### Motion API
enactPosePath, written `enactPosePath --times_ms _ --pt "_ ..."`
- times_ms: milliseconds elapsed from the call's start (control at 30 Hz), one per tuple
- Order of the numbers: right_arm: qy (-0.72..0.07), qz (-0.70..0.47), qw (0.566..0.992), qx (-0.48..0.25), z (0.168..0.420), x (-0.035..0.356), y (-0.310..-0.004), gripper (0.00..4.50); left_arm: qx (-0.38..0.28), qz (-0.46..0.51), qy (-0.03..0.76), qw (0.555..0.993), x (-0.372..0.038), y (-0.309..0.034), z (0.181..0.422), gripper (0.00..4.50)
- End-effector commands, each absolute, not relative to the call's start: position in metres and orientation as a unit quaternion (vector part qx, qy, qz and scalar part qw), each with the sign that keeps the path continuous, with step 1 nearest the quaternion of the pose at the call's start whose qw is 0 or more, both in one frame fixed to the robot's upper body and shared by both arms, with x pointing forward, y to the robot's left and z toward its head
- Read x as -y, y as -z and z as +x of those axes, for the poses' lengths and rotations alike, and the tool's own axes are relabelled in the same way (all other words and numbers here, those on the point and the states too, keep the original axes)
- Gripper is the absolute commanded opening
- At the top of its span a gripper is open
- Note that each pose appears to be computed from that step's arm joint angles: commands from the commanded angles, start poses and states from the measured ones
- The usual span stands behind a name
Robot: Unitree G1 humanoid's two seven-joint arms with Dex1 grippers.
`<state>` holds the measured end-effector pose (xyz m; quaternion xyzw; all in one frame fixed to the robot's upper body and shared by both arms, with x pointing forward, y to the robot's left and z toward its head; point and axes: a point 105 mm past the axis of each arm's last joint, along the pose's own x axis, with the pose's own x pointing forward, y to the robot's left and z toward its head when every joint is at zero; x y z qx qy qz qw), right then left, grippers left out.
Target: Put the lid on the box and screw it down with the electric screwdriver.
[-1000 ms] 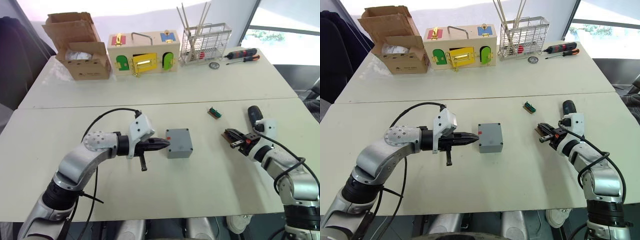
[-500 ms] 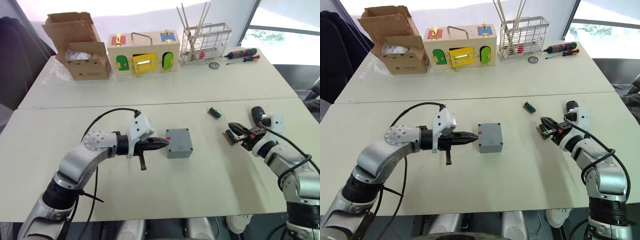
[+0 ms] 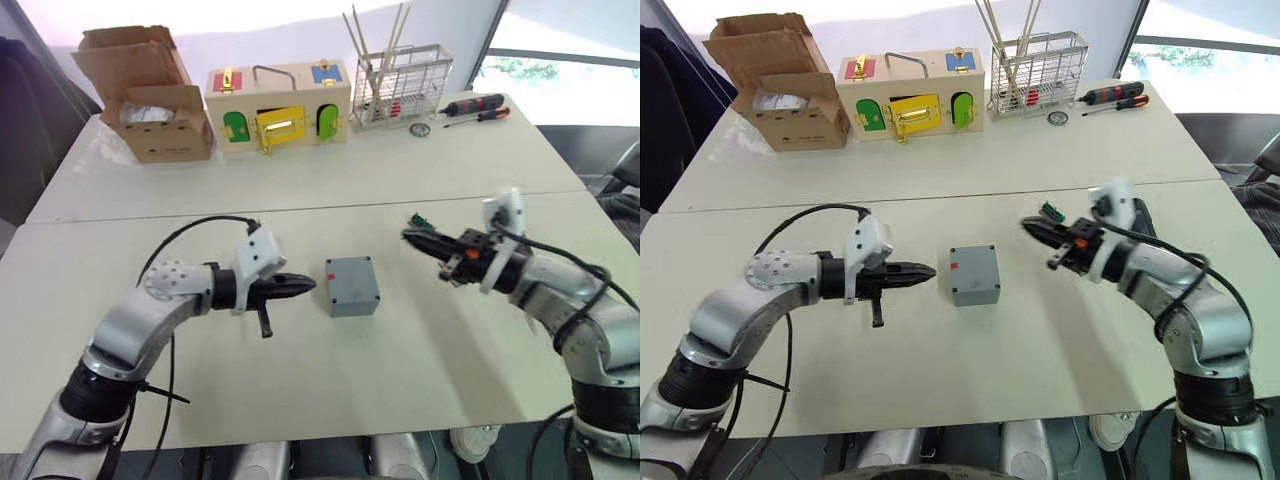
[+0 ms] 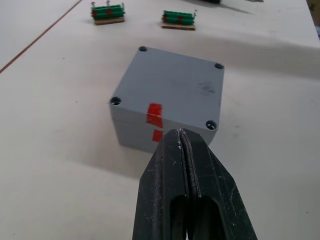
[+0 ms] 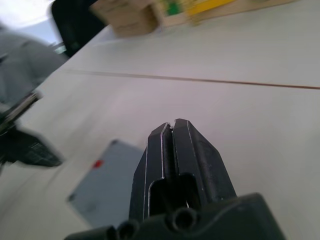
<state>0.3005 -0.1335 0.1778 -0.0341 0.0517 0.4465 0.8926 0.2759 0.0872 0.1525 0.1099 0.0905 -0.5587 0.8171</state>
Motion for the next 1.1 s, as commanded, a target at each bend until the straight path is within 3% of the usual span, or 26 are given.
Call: enactPosePath --times_ms 33,1100 --pt "-0.469 -0.035 0.881 -0.044 0.303 0.120 -0.176 0.05 -0.075 0.090 0.553 0.825 -0.090 -0.162 0.274 0.00" --pt "-0.463 -0.066 0.881 -0.079 0.314 0.126 -0.146 0.05 -0.080 0.092 0.536 0.835 -0.089 -0.155 0.277 0.00"
